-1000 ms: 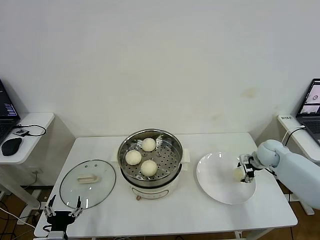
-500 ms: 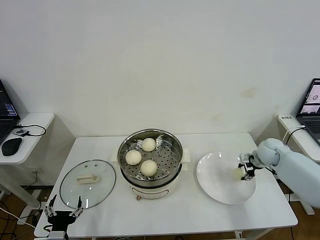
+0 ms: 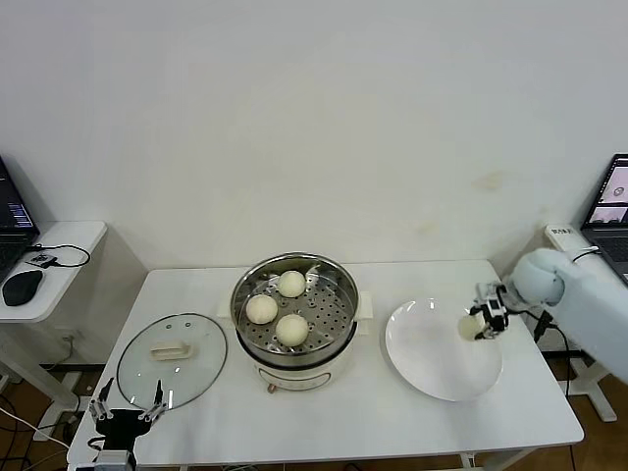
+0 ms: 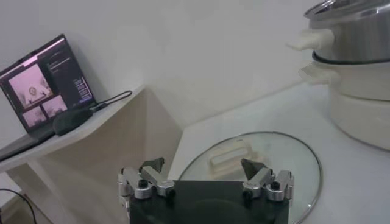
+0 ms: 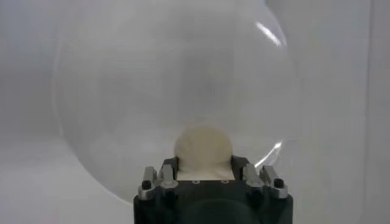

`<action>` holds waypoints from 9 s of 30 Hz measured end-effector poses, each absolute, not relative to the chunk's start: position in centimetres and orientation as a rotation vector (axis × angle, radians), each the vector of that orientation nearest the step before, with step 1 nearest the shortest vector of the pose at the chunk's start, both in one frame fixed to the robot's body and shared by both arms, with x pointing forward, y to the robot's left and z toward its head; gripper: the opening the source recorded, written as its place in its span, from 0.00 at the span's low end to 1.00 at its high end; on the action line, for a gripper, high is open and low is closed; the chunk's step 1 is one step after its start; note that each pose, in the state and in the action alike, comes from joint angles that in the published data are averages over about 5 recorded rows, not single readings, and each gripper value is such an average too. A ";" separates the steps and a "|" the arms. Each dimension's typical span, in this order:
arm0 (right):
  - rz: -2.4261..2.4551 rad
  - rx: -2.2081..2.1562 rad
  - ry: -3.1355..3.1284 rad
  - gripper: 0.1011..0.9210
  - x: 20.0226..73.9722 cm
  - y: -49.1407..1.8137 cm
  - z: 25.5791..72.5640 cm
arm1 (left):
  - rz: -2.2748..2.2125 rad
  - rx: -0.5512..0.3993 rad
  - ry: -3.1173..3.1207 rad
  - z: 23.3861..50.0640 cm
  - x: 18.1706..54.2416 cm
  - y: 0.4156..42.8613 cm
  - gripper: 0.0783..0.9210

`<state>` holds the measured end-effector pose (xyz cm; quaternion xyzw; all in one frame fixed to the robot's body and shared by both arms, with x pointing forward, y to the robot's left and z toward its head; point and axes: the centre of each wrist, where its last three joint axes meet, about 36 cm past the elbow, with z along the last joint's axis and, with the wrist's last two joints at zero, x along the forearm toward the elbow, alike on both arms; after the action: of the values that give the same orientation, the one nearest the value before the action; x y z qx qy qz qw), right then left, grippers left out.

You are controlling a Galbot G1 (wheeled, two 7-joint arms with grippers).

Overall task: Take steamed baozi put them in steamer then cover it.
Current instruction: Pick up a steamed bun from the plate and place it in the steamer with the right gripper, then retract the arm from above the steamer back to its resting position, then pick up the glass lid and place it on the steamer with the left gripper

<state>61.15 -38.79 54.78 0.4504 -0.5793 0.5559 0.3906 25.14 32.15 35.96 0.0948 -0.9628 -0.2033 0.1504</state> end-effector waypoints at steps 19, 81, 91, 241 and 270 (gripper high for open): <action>1.414 1.374 -1.646 0.57 64.2 -21.0 69.1 | -0.558 0.253 -2.784 35.9 25.8 31.5 0.88; 1.244 1.388 -2.191 0.88 59.3 -16.8 57.1 | -0.586 0.276 -2.789 35.4 25.7 32.8 0.88; 0.882 1.210 -2.805 0.88 53.7 -21.8 51.2 | -0.601 0.253 -2.819 34.5 25.6 32.7 0.88; 0.484 -0.181 -2.931 0.88 21.8 -29.3 25.8 | -2.286 -0.075 -2.297 46.8 40.9 20.6 0.07; 0.548 -0.143 -2.905 0.88 21.2 -28.1 24.4 | -2.211 -0.117 -2.270 44.3 43.0 10.6 0.07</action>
<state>21.15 -28.07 24.41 -0.0481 -0.9775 0.1842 0.0909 42.96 10.56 44.30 -0.0369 -0.7159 -0.6971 -0.0146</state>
